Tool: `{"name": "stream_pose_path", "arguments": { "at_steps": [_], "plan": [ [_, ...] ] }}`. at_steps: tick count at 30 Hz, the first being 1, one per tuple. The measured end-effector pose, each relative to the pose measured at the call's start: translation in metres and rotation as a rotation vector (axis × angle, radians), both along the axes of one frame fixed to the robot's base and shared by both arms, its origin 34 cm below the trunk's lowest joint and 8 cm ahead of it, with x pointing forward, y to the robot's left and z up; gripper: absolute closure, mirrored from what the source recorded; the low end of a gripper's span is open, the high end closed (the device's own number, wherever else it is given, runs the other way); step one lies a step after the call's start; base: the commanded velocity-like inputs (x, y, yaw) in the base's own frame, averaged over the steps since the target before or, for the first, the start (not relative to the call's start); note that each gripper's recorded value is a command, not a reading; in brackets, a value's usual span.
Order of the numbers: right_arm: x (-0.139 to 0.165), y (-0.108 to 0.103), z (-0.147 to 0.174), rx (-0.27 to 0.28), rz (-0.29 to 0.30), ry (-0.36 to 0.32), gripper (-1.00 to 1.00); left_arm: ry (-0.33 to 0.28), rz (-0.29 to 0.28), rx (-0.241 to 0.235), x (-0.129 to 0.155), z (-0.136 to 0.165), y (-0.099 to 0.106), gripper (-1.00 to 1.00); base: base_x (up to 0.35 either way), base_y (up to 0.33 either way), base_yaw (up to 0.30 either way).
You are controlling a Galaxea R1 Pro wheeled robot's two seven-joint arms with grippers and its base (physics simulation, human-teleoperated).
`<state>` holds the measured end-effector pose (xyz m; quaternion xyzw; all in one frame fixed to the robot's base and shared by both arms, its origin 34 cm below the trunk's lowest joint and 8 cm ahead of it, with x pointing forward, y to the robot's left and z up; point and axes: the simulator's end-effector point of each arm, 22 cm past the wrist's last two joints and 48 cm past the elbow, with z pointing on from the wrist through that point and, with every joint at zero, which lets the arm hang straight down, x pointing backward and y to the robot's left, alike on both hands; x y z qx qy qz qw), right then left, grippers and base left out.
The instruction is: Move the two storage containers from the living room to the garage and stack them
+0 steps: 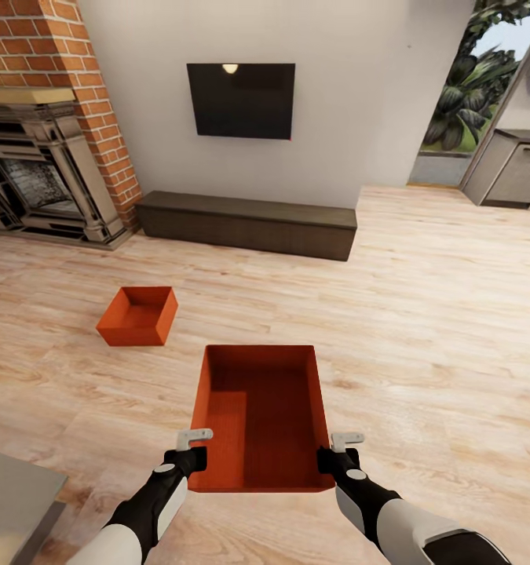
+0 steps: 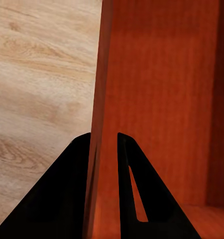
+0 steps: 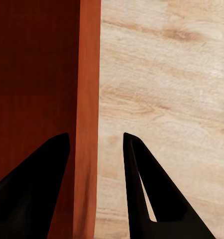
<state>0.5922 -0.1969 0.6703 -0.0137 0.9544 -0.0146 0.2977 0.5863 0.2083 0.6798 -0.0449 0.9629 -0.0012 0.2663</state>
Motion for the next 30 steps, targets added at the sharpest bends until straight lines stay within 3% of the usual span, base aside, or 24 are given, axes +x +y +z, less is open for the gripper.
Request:
{"name": "stream_pose_path", "arguments": {
  "at_steps": [30],
  "plan": [
    [0.016, 0.0, 0.023, 0.001, 0.0, -0.049, 1.0, -0.05, 0.001, 0.0, 0.016, 0.024, 0.0, 1.0, 0.0, 0.0, -0.076]
  ]
}}
